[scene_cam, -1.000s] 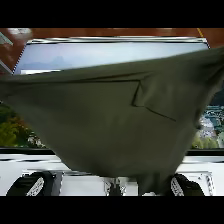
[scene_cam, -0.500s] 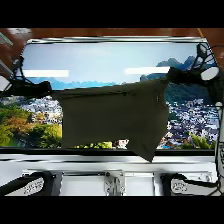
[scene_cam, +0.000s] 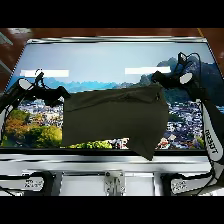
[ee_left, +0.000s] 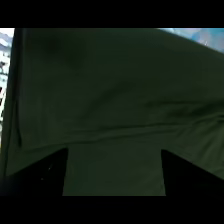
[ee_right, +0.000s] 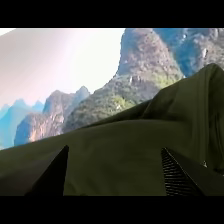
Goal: Fold the shirts.
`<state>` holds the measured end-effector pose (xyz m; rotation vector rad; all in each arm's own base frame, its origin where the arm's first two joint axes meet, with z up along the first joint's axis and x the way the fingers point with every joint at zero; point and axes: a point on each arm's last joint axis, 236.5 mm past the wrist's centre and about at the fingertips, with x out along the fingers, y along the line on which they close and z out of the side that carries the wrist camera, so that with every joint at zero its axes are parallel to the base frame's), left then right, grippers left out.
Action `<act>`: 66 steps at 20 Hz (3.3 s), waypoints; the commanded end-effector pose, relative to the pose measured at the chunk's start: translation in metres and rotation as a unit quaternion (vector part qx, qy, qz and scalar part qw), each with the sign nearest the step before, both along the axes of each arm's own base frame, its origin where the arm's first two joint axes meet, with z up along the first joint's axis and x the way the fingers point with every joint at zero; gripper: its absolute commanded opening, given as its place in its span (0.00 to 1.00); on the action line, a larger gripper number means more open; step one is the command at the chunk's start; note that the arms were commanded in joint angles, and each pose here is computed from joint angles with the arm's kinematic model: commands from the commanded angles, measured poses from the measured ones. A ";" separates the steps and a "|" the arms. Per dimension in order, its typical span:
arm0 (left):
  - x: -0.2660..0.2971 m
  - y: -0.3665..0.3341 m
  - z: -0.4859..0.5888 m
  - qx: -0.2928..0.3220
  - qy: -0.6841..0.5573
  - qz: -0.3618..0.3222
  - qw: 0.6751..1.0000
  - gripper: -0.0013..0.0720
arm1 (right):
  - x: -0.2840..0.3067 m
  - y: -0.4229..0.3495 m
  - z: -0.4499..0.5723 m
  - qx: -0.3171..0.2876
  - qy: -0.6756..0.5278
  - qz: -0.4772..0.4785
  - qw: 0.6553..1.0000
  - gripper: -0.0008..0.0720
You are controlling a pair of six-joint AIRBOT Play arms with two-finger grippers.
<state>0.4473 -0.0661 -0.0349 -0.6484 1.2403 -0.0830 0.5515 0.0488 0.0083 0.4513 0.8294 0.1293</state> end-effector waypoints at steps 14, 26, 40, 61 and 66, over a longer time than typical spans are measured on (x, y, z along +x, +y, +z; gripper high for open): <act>-0.248 0.042 -0.068 -0.111 0.194 0.023 0.974 0.98 | -0.265 -0.102 -0.036 0.161 0.330 0.019 0.930 0.71; -0.223 0.006 -0.084 -0.124 0.164 0.011 0.979 0.97 | -0.258 -0.103 -0.037 0.164 0.317 0.010 0.934 0.71; -0.224 -0.016 -0.086 -0.123 0.168 -0.019 0.978 0.07 | -0.299 -0.071 -0.090 0.199 0.356 0.009 0.913 0.90; -0.126 0.019 0.014 -0.070 -0.007 -0.033 0.997 0.06 | -0.213 -0.026 -0.052 0.104 0.191 0.093 0.972 0.10; -0.067 0.046 0.327 0.089 -0.394 -0.053 0.913 0.06 | -0.153 -0.053 0.268 -0.122 -0.220 0.097 0.963 0.10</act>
